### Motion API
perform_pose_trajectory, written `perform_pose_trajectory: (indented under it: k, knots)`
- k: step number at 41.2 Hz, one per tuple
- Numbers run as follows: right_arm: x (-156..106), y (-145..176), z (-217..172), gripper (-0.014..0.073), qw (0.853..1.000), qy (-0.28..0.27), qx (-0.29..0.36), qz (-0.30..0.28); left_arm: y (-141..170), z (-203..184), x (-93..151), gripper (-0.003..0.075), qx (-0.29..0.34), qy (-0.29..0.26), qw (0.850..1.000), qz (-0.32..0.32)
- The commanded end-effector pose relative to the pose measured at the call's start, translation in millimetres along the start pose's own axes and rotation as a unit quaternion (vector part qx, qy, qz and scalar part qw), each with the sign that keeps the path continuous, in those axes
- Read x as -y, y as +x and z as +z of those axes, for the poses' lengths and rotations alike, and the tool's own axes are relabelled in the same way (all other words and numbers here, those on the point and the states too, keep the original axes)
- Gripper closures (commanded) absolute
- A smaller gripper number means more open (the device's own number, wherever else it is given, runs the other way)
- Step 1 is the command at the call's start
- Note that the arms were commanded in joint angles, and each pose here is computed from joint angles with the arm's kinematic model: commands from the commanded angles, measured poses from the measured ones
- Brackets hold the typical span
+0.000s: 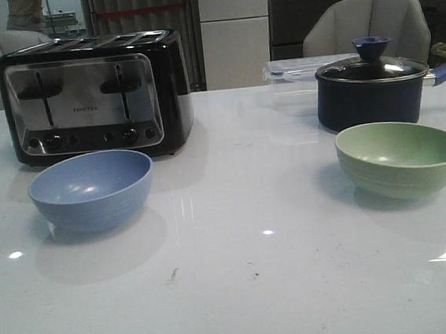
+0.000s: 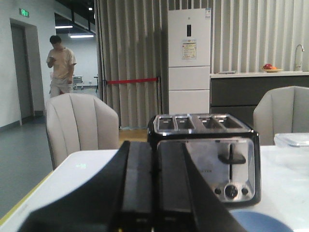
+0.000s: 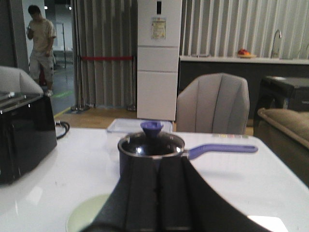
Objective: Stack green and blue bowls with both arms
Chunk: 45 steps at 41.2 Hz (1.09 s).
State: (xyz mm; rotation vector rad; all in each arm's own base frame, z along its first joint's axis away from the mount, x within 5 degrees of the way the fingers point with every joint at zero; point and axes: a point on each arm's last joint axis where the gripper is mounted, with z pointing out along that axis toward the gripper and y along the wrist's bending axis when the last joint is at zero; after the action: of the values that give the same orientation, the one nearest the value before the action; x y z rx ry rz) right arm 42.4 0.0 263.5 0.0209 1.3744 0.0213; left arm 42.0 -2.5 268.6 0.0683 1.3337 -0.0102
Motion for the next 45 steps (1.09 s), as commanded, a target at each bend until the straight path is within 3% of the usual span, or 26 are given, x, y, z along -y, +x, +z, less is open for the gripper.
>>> perform_pose_trajectory:
  k: [1,7,12,19,26,36,40,45]
  knots:
    - [-1.1,-45.7,-1.4,0.054,0.998,0.0,0.058,-0.005,-44.7,0.1,-1.9,0.0627,0.037,-0.002,0.999,-0.007]
    - [-2.1,-77.8,10.9,0.054,1.0,0.001,0.019,-0.005,-82.9,12.7,-2.9,0.0627,-0.003,0.004,1.0,-0.007]
    - [-2.5,-91.5,27.9,0.054,0.999,0.002,-0.049,-0.005,-94.1,32.7,-2.7,0.0627,-0.083,0.011,0.996,-0.007]
    - [-2.2,-79.9,53.7,0.054,0.988,0.004,-0.157,-0.004,-76.8,59.7,-1.5,0.0627,-0.194,0.018,0.981,-0.007]
    - [-1.5,-54.0,76.2,0.054,0.964,0.006,-0.266,-0.004,-53.1,79.9,-0.2,0.0627,-0.291,0.024,0.956,-0.008]
    - [-0.8,-24.5,102.3,0.0534,0.931,0.008,-0.365,-0.001,-27.5,100.6,1.1,0.0627,-0.371,0.028,0.928,-0.011]
    - [-0.7,-13.5,111.3,0.0449,0.919,0.008,-0.395,0.003,-21.1,106.6,1.3,0.0599,-0.386,0.029,0.922,-0.011]
    - [-0.5,0.0,124.2,0.0208,0.906,0.009,-0.423,0.005,-18.1,109.9,1.4,0.0437,-0.392,0.029,0.919,-0.011]
